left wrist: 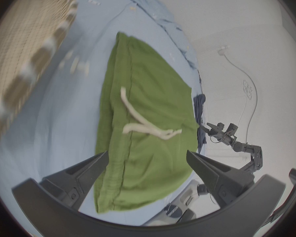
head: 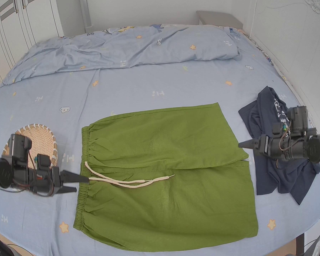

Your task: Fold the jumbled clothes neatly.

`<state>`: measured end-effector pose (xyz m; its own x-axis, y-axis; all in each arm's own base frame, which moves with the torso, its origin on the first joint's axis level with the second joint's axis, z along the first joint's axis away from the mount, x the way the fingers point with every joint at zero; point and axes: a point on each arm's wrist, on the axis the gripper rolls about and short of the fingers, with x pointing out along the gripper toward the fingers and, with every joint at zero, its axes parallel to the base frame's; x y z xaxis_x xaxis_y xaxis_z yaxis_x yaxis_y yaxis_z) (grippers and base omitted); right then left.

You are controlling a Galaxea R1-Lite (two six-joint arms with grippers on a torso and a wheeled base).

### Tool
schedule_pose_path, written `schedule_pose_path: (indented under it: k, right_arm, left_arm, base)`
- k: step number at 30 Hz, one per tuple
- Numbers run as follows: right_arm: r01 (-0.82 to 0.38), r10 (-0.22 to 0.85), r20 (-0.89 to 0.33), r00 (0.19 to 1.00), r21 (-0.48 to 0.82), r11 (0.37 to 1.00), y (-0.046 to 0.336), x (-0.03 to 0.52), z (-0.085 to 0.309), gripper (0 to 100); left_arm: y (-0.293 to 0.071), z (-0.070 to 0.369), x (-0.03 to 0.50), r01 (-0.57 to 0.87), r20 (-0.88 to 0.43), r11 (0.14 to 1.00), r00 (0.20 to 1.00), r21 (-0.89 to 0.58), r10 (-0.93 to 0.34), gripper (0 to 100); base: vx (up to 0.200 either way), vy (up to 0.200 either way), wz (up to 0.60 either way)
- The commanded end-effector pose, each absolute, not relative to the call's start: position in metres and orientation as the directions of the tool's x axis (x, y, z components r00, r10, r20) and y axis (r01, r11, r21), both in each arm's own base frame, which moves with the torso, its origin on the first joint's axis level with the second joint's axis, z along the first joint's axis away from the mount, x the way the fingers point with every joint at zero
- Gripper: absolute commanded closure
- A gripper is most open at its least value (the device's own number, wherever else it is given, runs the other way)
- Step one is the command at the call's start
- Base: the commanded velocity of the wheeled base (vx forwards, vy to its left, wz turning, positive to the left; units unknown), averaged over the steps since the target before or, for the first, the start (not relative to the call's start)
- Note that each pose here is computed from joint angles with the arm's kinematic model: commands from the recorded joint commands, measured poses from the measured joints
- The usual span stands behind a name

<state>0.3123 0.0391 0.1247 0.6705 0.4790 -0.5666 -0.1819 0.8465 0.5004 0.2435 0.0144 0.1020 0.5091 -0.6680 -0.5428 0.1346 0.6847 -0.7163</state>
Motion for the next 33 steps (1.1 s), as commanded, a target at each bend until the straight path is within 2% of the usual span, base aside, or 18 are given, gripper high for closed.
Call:
schedule_pose_path:
  k: [1, 4, 7, 13, 33]
  right_arm:
    - [-0.191, 0.503, -0.574, 0.647, 0.516, 0.835, 0.035, 0.191, 0.104, 0]
    - [-0.188, 0.498, -0.567, 0.656, 0.517, 0.835, 0.034, 0.193, 0.106, 0]
    - [-0.196, 0.503, -0.560, 0.658, 0.518, 0.833, 0.035, 0.193, 0.108, 0]
    - [-0.197, 0.505, -0.563, 0.654, 0.518, 0.833, 0.035, 0.194, 0.107, 0]
    - [-0.196, 0.507, -0.567, 0.650, 0.519, 0.832, 0.036, 0.193, 0.106, 0]
  left_arm:
    - [0.001, 0.044, 0.129, 0.086, -0.607, 0.678, 0.373, -0.730, -0.701, 0]
    - [0.004, 0.034, 0.134, 0.069, -0.619, 0.684, 0.368, -0.726, -0.694, 0]
    - [0.012, 0.027, 0.142, 0.075, -0.623, 0.705, 0.408, -0.705, -0.667, 0]
    - [0.017, 0.012, 0.142, 0.088, -0.654, 0.734, 0.394, -0.673, -0.646, 0]
    - [0.015, 0.017, 0.163, 0.140, -0.624, 0.727, 0.420, -0.672, -0.659, 0]
  base:
    - [0.000, 0.000, 0.00]
    - [0.000, 0.000, 0.00]
    - [0.000, 0.000, 0.00]
    - [0.000, 0.000, 0.00]
    - [0.000, 0.000, 0.00]
